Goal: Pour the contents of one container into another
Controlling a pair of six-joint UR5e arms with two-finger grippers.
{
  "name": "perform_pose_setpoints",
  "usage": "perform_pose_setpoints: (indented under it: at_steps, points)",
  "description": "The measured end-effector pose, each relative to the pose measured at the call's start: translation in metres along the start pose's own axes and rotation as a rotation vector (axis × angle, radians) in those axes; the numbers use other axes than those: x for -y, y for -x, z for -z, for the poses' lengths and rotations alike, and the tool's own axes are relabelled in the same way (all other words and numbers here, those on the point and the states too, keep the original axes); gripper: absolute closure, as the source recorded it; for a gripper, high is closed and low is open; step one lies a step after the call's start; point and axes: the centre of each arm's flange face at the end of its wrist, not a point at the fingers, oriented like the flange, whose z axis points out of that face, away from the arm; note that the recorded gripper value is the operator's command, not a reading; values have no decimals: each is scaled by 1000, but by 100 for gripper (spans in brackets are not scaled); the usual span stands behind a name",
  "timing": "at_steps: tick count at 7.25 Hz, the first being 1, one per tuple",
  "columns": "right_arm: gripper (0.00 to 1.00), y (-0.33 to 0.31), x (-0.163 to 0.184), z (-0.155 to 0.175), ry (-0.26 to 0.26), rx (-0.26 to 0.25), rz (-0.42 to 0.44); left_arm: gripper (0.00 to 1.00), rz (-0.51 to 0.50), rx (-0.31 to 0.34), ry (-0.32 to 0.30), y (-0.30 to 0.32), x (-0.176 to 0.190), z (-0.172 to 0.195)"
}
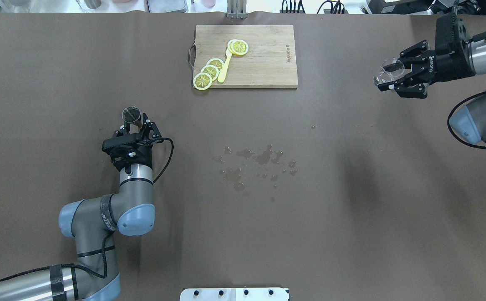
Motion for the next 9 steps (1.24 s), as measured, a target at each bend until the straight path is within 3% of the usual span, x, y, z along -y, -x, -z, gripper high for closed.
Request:
perform_pose_setpoints:
  at_steps: [2,5,9]
  points:
    - [100,-2,-2,2,9,0,-11,63,-1,1,0,0,-1,0]
    - [100,-6,-5,10,12,-11,-21,81,-1,1,0,0,0,0]
    - [100,-1,17,10,40,-9,-54,95,-17,-13,-24,-9,46,-3]
